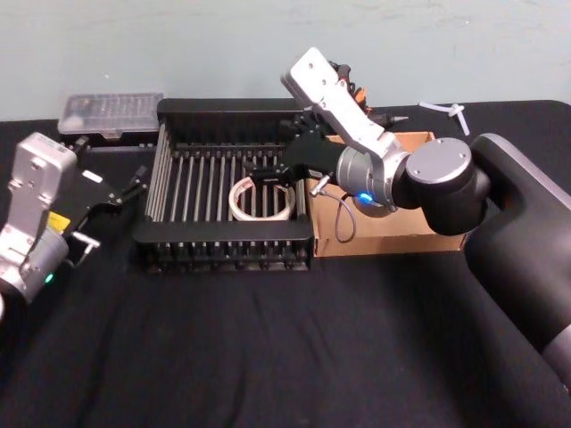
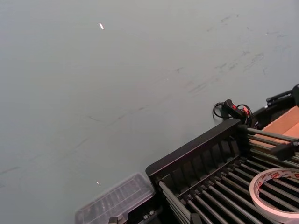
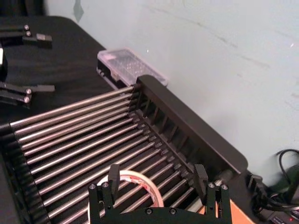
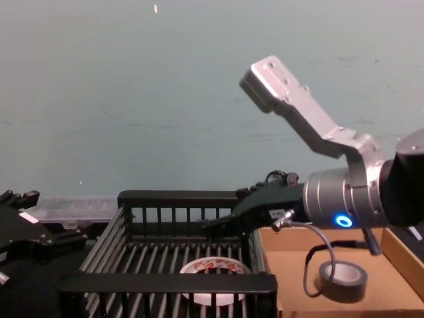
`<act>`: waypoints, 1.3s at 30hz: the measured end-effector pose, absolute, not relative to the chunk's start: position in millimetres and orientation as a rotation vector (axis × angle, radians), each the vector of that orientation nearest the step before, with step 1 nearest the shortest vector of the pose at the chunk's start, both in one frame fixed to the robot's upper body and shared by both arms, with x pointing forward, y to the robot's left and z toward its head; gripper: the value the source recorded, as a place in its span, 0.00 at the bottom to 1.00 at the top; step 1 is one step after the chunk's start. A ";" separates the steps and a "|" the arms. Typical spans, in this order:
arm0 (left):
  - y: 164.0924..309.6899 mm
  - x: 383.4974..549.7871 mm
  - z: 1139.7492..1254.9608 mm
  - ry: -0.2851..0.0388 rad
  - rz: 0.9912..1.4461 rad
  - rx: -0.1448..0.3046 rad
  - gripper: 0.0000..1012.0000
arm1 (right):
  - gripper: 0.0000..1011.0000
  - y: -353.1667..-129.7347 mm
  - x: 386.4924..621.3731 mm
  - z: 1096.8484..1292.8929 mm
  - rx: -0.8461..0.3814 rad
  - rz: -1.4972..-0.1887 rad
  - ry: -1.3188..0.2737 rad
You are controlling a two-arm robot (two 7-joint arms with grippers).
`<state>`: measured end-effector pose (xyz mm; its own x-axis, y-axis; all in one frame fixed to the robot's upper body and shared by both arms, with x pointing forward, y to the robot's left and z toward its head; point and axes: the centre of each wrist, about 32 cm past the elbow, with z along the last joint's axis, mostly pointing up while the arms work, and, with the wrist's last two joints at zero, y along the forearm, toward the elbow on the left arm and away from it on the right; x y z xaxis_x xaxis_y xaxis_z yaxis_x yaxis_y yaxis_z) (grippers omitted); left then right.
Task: Pick up the white tape and place it into the black box , Pick up the silver tape and place it into the brown box.
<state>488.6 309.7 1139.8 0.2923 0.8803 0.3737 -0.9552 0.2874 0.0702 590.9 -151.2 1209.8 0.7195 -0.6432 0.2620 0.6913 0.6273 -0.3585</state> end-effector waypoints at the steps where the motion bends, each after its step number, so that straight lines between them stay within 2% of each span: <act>1: 309.7 488.6 1139.8 -0.285 1.248 0.304 0.99 | 0.99 -152.1 589.7 1212.0 -0.449 -0.769 -0.116; 7: 309.7 488.6 1139.8 -0.285 1.248 0.305 0.99 | 0.99 -157.3 583.8 1217.7 -0.428 -0.787 -0.127; 19: 309.7 488.6 1139.8 -0.285 1.248 0.304 0.99 | 0.99 -193.7 547.5 1231.8 -0.374 -0.922 -0.166; 29: 309.6 488.6 1139.8 -0.285 1.248 0.304 0.99 | 0.99 -219.9 518.4 1228.2 -0.359 -1.038 -0.181; 39: 309.7 488.6 1139.8 -0.285 1.248 0.304 0.99 | 0.99 -234.5 498.0 1211.7 -0.381 -1.108 -0.186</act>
